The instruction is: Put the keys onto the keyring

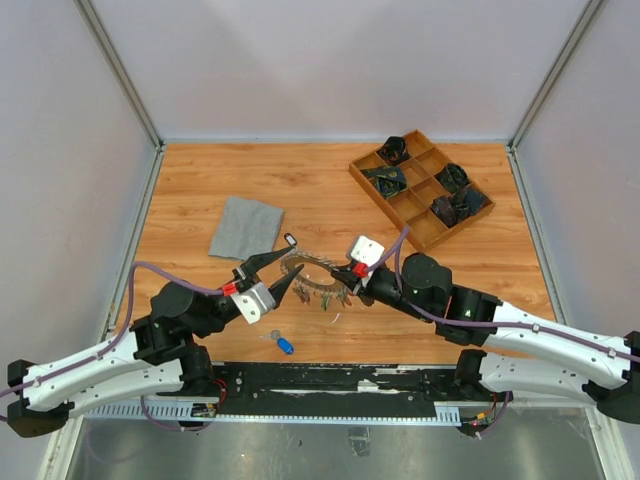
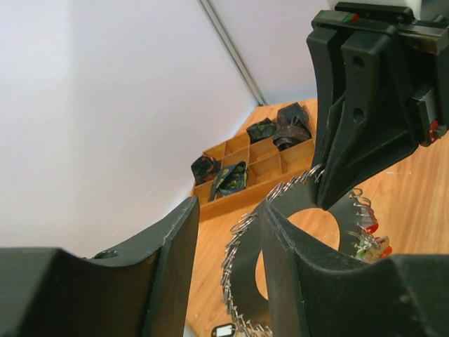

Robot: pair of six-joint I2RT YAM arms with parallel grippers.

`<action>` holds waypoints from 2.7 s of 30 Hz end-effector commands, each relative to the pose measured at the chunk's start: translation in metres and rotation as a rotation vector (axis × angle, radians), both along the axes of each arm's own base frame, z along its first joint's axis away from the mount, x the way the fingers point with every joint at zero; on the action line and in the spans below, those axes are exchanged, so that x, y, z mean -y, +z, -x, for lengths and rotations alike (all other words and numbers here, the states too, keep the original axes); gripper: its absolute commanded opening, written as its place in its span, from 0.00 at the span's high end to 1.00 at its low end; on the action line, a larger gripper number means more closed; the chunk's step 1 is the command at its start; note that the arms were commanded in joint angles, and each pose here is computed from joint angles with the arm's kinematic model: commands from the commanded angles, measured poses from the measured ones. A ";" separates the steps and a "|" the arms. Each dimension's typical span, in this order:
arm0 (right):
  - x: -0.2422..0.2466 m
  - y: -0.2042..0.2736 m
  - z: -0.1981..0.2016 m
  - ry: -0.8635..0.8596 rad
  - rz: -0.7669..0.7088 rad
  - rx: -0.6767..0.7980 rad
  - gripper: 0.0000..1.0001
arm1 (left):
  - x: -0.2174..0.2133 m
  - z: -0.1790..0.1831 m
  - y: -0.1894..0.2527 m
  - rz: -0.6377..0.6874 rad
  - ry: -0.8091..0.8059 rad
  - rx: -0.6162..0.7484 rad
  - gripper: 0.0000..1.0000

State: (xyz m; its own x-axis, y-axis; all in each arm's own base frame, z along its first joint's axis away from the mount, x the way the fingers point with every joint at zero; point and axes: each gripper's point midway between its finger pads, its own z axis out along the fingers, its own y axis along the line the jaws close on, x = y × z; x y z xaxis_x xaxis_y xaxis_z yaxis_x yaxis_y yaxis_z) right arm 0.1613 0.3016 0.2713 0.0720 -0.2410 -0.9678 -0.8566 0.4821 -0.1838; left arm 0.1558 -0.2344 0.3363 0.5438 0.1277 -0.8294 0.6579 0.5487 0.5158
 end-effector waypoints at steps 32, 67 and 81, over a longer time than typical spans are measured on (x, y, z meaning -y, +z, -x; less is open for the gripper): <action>0.017 0.063 -0.051 -0.518 -0.517 -0.336 0.99 | 0.062 -0.013 -0.023 0.230 -0.075 -0.277 0.30; 0.005 0.062 -0.048 -0.482 -0.552 -0.388 0.99 | 0.076 -0.052 -0.046 0.202 0.133 -0.423 0.48; -0.004 0.078 -0.034 -0.322 -0.515 -0.284 0.80 | 0.069 -0.037 -0.032 0.240 0.059 -0.416 0.86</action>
